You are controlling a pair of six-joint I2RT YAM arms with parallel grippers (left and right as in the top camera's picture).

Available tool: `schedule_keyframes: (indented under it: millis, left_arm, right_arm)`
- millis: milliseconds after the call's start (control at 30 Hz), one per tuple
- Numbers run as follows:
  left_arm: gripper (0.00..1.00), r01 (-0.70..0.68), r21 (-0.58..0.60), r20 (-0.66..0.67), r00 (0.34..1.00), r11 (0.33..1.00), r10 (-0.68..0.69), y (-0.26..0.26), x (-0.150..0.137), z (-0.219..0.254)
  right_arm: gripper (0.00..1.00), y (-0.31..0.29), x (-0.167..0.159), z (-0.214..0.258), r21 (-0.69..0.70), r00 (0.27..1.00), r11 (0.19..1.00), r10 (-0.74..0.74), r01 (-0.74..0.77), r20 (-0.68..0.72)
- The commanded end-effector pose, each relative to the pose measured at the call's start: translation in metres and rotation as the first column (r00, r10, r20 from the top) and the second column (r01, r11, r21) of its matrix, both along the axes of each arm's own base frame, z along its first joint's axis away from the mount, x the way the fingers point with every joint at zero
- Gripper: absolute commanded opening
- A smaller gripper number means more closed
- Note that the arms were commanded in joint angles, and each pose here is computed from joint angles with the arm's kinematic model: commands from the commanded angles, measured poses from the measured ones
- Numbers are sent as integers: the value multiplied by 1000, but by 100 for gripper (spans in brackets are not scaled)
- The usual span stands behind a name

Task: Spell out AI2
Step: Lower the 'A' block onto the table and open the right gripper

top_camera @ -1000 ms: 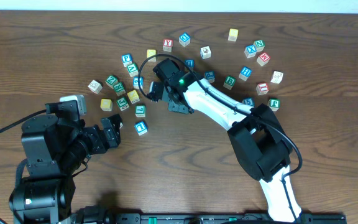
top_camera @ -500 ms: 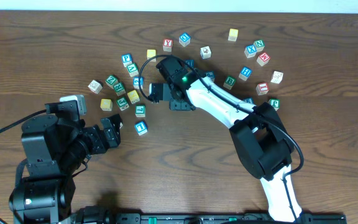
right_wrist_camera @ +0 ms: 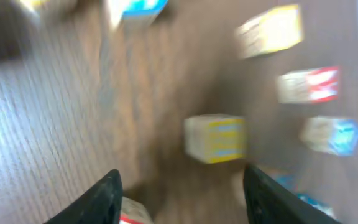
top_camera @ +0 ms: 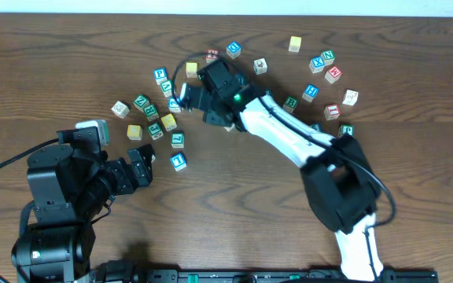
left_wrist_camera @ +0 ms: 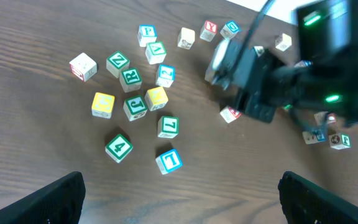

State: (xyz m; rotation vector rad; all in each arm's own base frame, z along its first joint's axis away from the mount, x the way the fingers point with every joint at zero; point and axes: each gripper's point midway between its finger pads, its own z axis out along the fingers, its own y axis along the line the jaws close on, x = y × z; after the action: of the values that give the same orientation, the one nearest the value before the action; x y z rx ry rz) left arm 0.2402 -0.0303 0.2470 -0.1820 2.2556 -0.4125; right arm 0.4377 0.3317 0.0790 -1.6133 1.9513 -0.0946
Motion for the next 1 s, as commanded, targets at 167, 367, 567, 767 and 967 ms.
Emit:
schedule_keyframes:
  millis: [167, 367, 567, 767, 967]
  left_arm:
    - [98, 5, 23, 16, 1000, 1000, -6, 1, 0, 5]
    - [98, 5, 23, 16, 1000, 1000, -6, 1, 0, 5]
    - [98, 5, 23, 16, 1000, 1000, -6, 1, 0, 5]
    - [98, 5, 23, 16, 1000, 1000, -6, 1, 0, 5]
    - [98, 5, 23, 16, 1000, 1000, -6, 1, 0, 5]
  right_arm:
    - [41, -16, 8, 99, 382, 915, 831, -369, 404, -163]
    - [1, -15, -18, 59, 320, 698, 648, -481, 691, -531]
    - [1, 4, -41, 0, 198, 643, 702, -453, 684, -618]
    - [1, 10, -54, -21, 148, 642, 747, -432, 648, -633]
    - [1, -4, -59, -32, 81, 653, 771, -473, 632, -592]
